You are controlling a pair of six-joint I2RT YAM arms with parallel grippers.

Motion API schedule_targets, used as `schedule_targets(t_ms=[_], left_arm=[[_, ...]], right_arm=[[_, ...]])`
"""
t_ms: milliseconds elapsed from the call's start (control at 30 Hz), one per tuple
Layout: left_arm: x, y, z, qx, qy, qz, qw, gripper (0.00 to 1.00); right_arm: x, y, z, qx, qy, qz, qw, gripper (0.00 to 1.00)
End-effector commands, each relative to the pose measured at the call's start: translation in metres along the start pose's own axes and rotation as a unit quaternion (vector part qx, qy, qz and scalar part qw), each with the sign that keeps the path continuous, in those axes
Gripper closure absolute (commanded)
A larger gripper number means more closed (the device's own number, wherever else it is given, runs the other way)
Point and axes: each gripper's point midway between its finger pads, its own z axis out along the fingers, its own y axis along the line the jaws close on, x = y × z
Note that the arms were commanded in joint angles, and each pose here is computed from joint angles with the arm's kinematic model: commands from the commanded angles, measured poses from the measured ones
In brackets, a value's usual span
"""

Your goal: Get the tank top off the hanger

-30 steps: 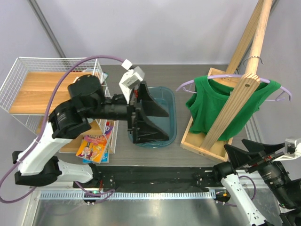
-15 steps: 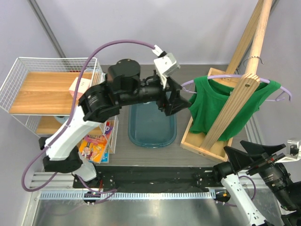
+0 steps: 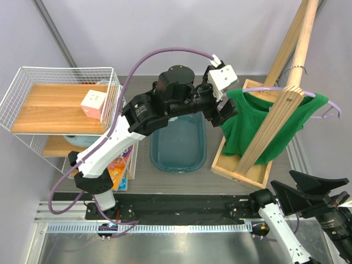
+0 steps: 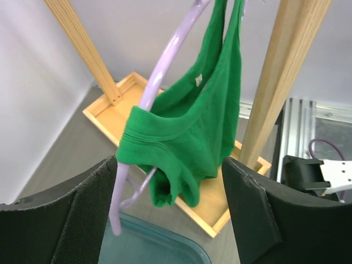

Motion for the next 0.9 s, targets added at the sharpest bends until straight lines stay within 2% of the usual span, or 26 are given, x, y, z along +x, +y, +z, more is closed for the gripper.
schedule_targets(t_ms=[0,433,867], left_arm=[[-0.031,0.012,0.001,-0.025,-0.051,0.042,0.997,0.22],[-0.017,0.032,0.034,-0.037,-0.046,0.078,0.995,0.19],[-0.003,0.042,0.057,-0.010,-0.047,0.071,0.996,0.34]], right_arm=[[0.001,0.004,0.004,-0.008,0.018,0.001,1.000,0.00],[0.002,0.007,0.001,-0.015,0.020,0.005,1.000,0.00],[-0.002,0.008,-0.005,-0.013,0.015,-0.001,1.000,0.00]])
